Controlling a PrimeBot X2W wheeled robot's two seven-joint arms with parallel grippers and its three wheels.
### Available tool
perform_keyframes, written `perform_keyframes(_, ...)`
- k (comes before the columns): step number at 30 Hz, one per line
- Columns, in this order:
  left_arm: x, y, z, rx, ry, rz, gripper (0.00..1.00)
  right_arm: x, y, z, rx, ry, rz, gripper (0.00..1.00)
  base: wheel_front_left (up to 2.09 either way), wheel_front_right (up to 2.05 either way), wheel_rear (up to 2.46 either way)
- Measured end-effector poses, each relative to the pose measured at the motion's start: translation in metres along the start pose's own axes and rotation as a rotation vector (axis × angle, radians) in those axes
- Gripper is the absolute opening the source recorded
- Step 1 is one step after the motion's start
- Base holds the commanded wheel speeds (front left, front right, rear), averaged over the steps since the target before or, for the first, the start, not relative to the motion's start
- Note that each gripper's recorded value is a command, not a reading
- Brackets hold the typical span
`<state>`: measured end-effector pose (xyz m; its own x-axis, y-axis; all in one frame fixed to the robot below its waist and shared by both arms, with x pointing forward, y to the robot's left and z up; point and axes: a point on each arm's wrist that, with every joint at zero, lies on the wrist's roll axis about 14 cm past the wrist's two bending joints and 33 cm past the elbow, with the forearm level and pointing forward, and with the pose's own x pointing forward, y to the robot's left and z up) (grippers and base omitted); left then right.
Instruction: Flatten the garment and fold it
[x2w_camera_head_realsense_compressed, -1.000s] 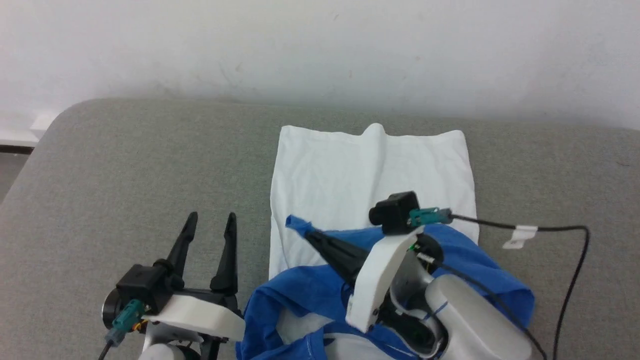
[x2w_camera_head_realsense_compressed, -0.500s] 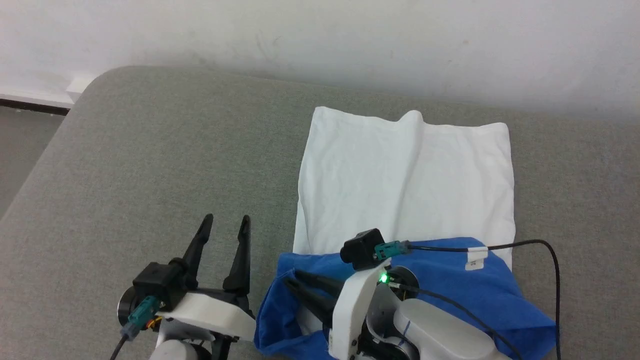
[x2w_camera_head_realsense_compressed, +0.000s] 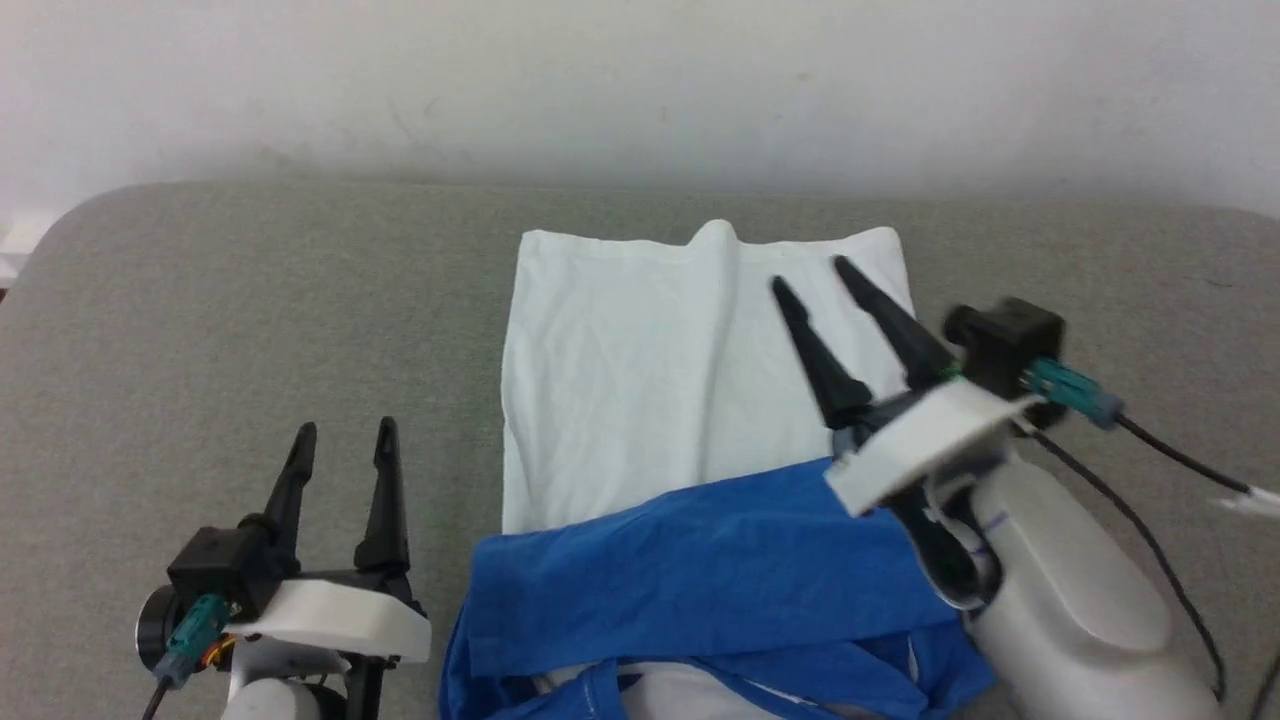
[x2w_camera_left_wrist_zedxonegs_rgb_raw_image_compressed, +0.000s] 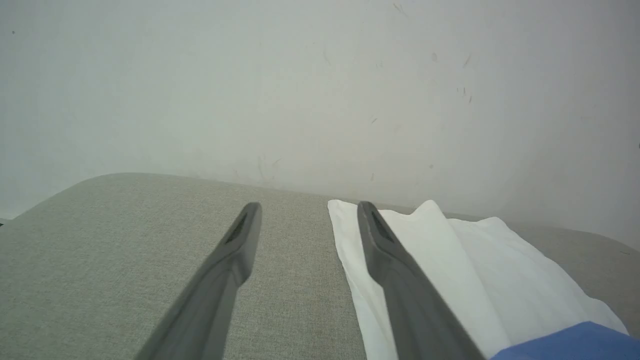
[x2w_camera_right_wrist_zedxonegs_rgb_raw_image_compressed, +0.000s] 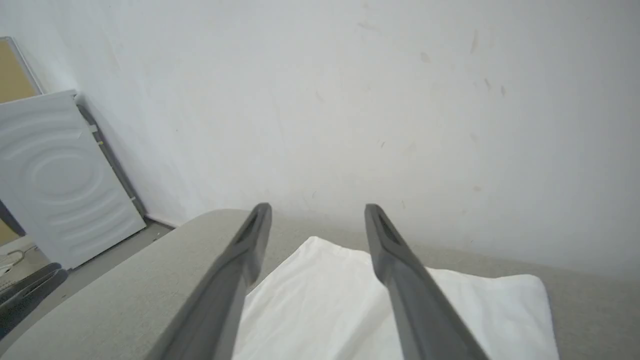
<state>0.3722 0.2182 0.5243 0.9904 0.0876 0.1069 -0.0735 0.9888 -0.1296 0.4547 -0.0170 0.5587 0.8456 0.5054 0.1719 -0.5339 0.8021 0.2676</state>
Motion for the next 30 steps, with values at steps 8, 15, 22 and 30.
perform_keyframes(8,0.016,-0.017,-0.005,-0.003,0.029,-0.059,1.0,-0.096,-0.092,0.018,-0.13,-0.015,-0.343,1.0,0.0,0.0,0.0)
perform_keyframes(15,0.068,-0.033,0.002,0.01,0.045,-0.137,1.0,-0.13,-0.115,0.047,-0.189,-0.025,-0.472,1.0,0.0,0.0,0.0)
perform_keyframes(22,0.165,-0.047,0.018,0.071,0.084,-0.232,1.0,-0.128,-0.132,0.038,-0.178,0.003,-0.519,1.0,0.0,0.0,0.0)
perform_keyframes(30,0.23,-0.044,-0.056,0.055,0.476,-0.241,1.0,-0.121,-0.152,0.008,-0.14,0.057,-0.549,1.0,0.0,0.0,0.0)
